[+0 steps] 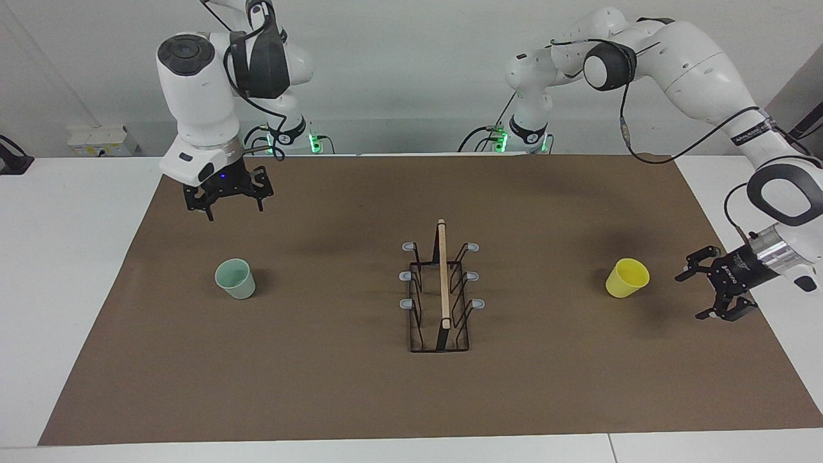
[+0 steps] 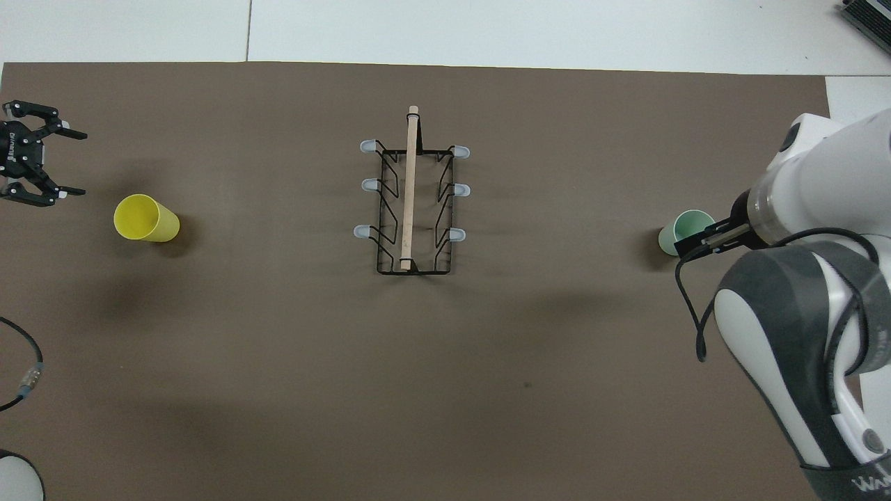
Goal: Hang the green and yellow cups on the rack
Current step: 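Grasp the yellow cup with the left gripper while the right gripper grasps the green cup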
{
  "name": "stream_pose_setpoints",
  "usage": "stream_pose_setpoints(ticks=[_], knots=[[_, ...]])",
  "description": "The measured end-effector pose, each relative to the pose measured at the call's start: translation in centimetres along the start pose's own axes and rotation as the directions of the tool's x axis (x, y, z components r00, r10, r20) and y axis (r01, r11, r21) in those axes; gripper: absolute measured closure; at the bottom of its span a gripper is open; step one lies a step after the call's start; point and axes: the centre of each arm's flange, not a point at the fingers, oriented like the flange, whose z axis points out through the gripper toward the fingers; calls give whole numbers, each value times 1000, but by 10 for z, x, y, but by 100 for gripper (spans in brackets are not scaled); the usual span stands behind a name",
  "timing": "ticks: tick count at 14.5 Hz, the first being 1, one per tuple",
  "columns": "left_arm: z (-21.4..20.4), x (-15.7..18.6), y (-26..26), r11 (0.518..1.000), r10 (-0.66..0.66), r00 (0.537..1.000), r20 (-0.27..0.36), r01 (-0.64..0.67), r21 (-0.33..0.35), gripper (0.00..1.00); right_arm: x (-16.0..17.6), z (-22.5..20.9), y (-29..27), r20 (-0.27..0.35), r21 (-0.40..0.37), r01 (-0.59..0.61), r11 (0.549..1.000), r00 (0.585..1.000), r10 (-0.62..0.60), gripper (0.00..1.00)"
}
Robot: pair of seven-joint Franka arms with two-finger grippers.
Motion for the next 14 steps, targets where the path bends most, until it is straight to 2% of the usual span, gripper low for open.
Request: stream_pose_setpoints(ticks=[3,5,7,10,14], knots=[[13,12,-23,998,-70,997,40,70,-1,0,12,20,-11,18,-6,30,1000,999,-30,0],[20,28,-46,989,-143,987,79,146,-36,0,19,36,-17,46,-45,68,997,997,-66,0],[29,35,-67,980,-192,975,111,197,-31,0,27,51,-29,82,-92,133,987,989,-125,0],[43,34,-90,962,-259,946,195,270,-33,0,38,72,-41,133,-158,258,953,962,-239,0],[63,34,-117,916,-357,880,312,395,-67,0,49,106,-42,189,-189,399,897,911,-365,0]])
